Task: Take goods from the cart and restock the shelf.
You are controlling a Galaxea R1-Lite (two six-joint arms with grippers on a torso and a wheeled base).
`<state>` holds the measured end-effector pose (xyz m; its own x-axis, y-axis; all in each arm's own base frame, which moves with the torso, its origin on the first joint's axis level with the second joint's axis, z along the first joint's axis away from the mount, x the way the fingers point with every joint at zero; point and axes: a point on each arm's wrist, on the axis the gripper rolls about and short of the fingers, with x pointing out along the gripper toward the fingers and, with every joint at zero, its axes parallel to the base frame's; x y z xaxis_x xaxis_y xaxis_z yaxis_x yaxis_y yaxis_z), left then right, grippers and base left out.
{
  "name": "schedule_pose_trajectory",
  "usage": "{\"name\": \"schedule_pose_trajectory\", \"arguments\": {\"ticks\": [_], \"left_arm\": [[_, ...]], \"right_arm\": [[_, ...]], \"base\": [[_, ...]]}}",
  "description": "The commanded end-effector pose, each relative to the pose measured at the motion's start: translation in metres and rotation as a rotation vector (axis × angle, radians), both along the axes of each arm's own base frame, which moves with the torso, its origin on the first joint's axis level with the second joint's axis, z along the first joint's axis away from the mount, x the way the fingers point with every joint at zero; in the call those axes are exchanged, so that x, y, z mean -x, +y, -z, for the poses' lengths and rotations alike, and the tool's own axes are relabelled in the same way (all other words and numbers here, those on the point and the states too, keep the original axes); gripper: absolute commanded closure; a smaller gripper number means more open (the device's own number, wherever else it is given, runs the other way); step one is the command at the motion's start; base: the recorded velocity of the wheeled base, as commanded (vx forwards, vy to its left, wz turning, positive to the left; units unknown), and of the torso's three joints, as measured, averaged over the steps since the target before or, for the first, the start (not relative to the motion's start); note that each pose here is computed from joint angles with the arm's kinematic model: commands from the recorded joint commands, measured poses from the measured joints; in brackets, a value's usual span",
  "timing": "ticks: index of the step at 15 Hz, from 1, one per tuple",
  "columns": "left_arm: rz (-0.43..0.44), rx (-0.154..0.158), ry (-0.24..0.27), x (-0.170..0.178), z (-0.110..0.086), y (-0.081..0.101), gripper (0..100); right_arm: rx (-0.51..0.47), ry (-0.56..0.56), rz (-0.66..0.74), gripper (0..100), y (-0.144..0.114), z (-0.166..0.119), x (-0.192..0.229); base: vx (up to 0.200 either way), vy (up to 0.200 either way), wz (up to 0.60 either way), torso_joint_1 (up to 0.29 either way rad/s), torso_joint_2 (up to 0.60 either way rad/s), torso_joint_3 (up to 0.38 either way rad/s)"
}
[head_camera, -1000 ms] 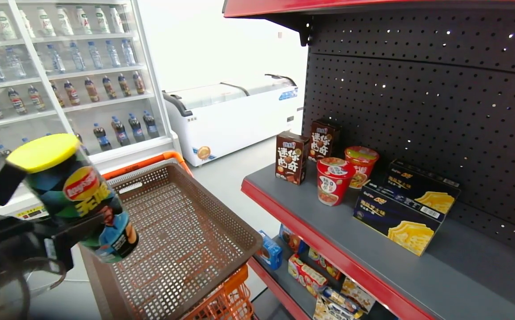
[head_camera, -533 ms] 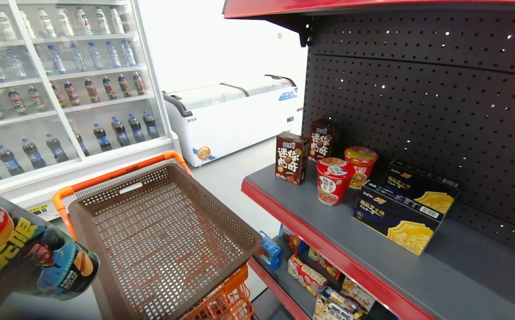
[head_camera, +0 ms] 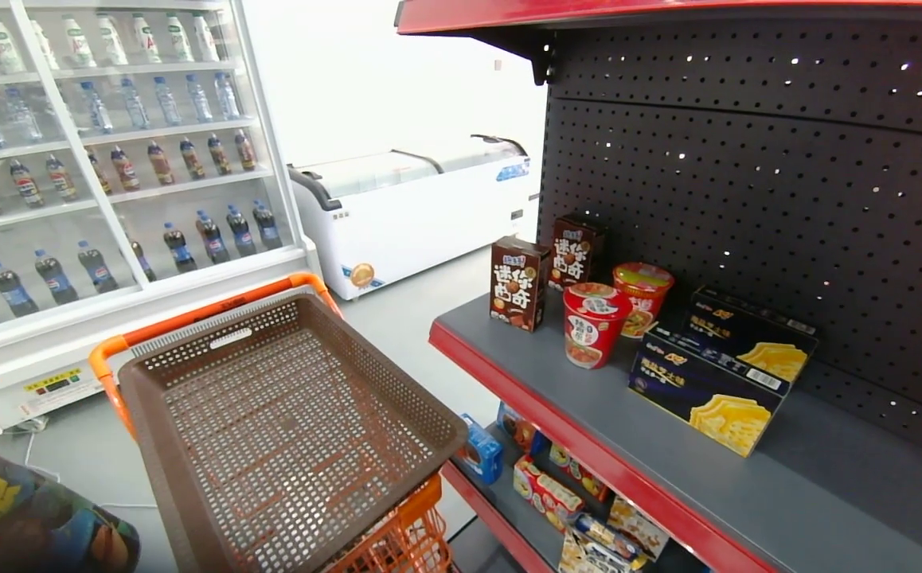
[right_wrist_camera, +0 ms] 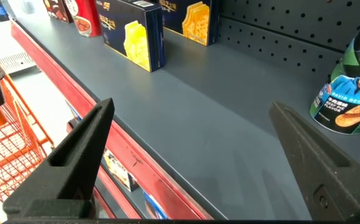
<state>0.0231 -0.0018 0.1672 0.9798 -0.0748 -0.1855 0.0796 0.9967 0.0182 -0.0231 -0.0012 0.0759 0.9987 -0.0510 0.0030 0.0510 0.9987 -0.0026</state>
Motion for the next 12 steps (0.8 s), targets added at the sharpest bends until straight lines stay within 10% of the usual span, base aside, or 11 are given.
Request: {"name": "schedule_pose_trajectory", "arguments": {"ticks": [1, 12], "left_arm": [[-0.003, 0.004, -0.053, 0.0089, -0.0012, 0.0008, 100], [-0.004, 0.004, -0.051, 0.0087, -0.0012, 0.0008, 100]], "right_arm": [[0.000, 0.001, -0.002, 0, 0.0001, 0.0000, -0.0001], [0.000, 0.001, -0.005, 0, 0.0001, 0.0000, -0.0001]], "base": [[0.000, 0.000, -0.60, -0.017, 0.00, 0.007], [0.000, 0.000, -0.60, 0.003, 0.00, 0.001]]}}
